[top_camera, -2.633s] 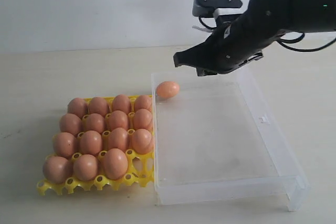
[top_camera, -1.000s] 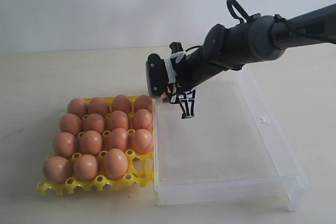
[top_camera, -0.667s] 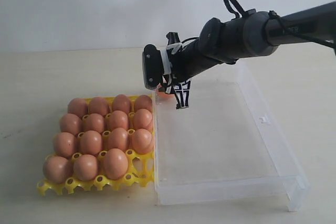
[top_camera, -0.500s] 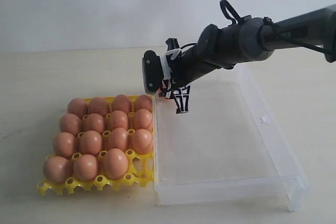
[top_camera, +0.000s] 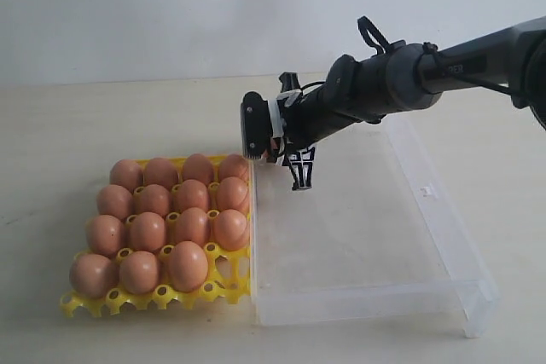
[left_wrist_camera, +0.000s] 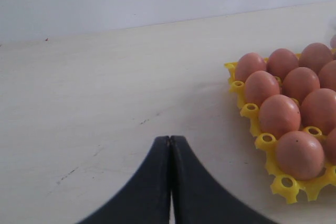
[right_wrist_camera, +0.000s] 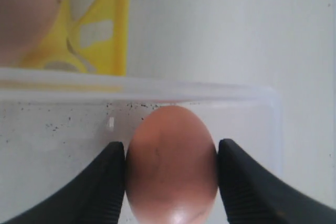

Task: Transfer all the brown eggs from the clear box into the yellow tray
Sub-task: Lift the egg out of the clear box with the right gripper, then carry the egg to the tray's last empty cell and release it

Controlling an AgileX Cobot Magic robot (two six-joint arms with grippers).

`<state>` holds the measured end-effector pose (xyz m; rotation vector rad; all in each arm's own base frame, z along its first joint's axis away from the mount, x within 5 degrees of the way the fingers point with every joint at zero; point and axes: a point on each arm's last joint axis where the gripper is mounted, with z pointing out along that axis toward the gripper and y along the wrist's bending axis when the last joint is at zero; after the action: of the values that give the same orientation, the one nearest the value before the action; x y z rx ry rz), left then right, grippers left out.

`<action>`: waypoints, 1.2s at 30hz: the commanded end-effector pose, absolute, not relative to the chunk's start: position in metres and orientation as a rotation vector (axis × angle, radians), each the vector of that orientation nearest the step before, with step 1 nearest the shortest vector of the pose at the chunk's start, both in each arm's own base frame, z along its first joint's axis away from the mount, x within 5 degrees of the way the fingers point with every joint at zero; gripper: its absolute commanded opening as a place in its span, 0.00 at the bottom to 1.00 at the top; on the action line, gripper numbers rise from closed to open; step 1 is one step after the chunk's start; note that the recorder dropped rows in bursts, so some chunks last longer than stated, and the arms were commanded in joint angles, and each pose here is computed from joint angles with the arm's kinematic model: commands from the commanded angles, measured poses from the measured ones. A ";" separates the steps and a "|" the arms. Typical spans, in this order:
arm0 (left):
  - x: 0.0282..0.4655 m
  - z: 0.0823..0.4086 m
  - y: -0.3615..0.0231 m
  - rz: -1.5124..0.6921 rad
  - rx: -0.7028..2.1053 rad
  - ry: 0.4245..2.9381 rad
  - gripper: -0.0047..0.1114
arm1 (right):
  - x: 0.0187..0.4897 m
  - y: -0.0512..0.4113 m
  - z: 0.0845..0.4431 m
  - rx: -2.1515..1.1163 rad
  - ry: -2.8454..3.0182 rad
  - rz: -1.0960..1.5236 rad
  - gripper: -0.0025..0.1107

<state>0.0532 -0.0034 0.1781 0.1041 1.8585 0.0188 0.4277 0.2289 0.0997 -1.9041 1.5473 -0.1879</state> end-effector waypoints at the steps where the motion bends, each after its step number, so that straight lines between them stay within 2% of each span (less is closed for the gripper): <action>1: 0.053 0.181 -0.004 0.013 0.099 1.840 0.04 | 0.433 0.225 0.096 -1.854 1.580 -0.210 0.11; 2: 0.053 0.181 -0.004 0.013 0.099 1.840 0.04 | 0.434 0.225 0.097 -1.836 1.590 -0.210 0.03; 3: 0.053 0.181 -0.004 0.012 0.097 1.840 0.04 | 0.434 0.225 0.101 -1.807 1.607 -0.204 0.02; 10: 0.053 0.181 -0.004 0.012 0.097 1.840 0.04 | 0.423 0.218 0.140 -1.701 1.646 -0.183 0.02; 19: 0.053 0.181 -0.004 0.012 0.097 1.840 0.04 | 0.356 0.184 0.192 -1.360 1.836 -0.115 0.02; 22: 0.053 0.181 -0.004 0.012 0.097 1.840 0.04 | 0.328 0.185 0.205 -1.230 1.866 -0.059 0.02; 30: 0.053 0.181 -0.004 0.012 0.097 1.840 0.04 | 0.257 0.202 0.222 -0.807 1.869 0.269 0.02; 36: 0.053 0.181 -0.004 0.013 0.099 1.840 0.04 | 0.217 0.223 0.208 -0.759 1.719 0.681 0.02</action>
<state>0.0532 -0.0034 0.1781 0.1041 1.8585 0.0188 0.2331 0.2121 0.2098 -0.7867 1.7934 0.4678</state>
